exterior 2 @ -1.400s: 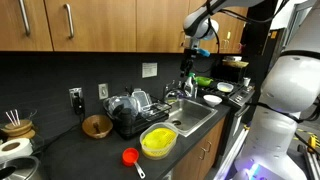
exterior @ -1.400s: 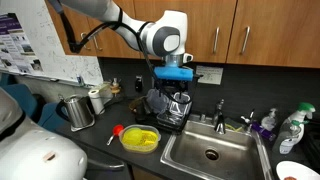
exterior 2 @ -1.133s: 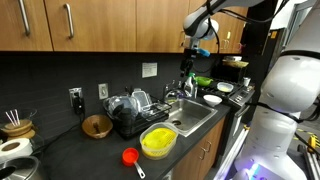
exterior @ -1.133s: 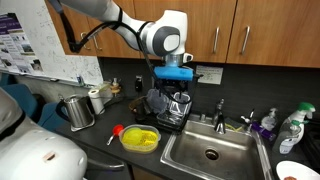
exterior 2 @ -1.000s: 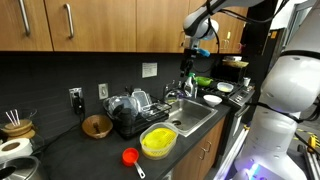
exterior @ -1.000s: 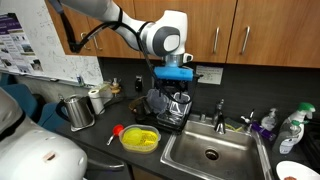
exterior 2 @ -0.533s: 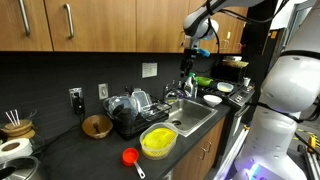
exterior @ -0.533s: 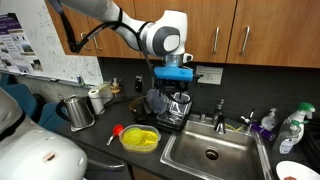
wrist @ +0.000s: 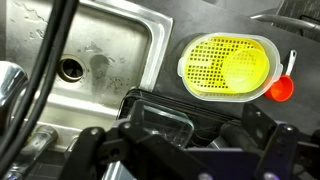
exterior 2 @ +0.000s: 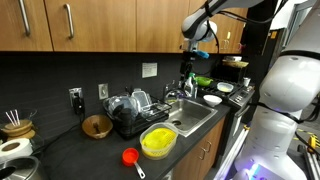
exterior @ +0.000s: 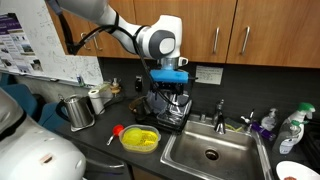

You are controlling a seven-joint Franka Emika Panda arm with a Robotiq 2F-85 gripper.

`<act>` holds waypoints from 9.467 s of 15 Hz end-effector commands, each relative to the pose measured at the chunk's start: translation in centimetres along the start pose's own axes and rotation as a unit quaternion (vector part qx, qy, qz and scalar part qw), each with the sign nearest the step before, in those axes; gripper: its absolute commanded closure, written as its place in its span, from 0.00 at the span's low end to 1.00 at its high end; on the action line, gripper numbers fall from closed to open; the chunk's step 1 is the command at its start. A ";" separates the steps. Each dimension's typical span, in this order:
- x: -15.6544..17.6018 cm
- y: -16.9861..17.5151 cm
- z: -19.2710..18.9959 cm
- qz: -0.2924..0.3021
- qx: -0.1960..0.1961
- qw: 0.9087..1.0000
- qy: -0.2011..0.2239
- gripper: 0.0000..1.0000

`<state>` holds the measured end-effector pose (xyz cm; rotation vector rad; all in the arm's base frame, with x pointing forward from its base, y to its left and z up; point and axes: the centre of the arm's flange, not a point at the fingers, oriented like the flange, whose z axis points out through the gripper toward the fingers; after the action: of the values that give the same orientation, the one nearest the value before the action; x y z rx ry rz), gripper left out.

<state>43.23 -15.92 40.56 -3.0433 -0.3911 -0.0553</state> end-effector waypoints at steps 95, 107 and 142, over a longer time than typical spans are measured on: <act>14.0 -31.7 22.8 -0.461 -0.086 0.882 0.045 0.00; 13.6 -31.7 25.0 -0.461 -0.079 0.884 0.005 0.00; 13.9 -32.3 32.0 -0.498 -0.058 0.858 -0.115 0.00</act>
<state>49.33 21.20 11.45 -2.5664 -1.9643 0.2359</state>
